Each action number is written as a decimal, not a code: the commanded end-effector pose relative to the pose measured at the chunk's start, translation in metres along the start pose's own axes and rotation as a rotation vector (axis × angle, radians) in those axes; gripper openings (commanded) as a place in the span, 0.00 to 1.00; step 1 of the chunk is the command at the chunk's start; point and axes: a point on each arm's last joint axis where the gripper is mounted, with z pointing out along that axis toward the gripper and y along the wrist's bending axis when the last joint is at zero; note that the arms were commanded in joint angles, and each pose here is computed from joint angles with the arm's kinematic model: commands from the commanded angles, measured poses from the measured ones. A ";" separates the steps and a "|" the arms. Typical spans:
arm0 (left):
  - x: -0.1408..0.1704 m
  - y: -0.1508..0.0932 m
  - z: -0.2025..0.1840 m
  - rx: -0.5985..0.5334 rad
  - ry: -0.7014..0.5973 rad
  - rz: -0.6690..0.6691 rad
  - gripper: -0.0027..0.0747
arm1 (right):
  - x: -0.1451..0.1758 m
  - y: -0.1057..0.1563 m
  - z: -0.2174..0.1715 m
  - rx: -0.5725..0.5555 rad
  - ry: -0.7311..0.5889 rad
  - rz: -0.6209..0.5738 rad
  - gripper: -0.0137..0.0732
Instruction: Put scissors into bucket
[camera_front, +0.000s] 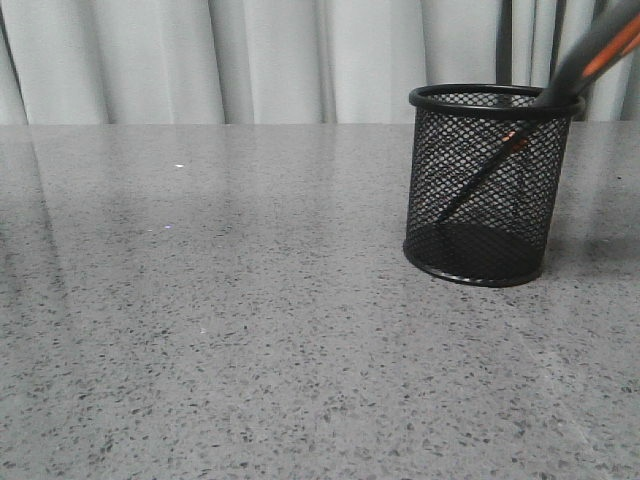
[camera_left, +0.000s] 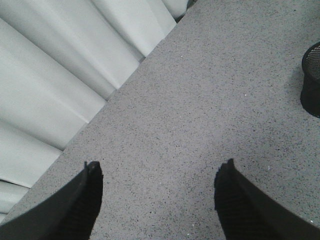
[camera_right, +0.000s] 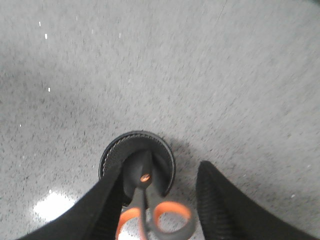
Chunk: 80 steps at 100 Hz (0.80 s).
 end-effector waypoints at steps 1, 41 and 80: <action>-0.010 0.002 -0.015 -0.050 -0.099 -0.014 0.62 | 0.002 0.002 -0.034 0.029 -0.063 -0.007 0.50; -0.014 -0.001 -0.007 0.016 -0.125 -0.048 0.59 | 0.019 0.008 -0.092 0.058 -0.355 -0.010 0.08; -0.009 -0.006 -0.001 0.091 -0.075 -0.073 0.01 | 0.072 0.006 -0.080 0.090 -0.556 -0.004 0.10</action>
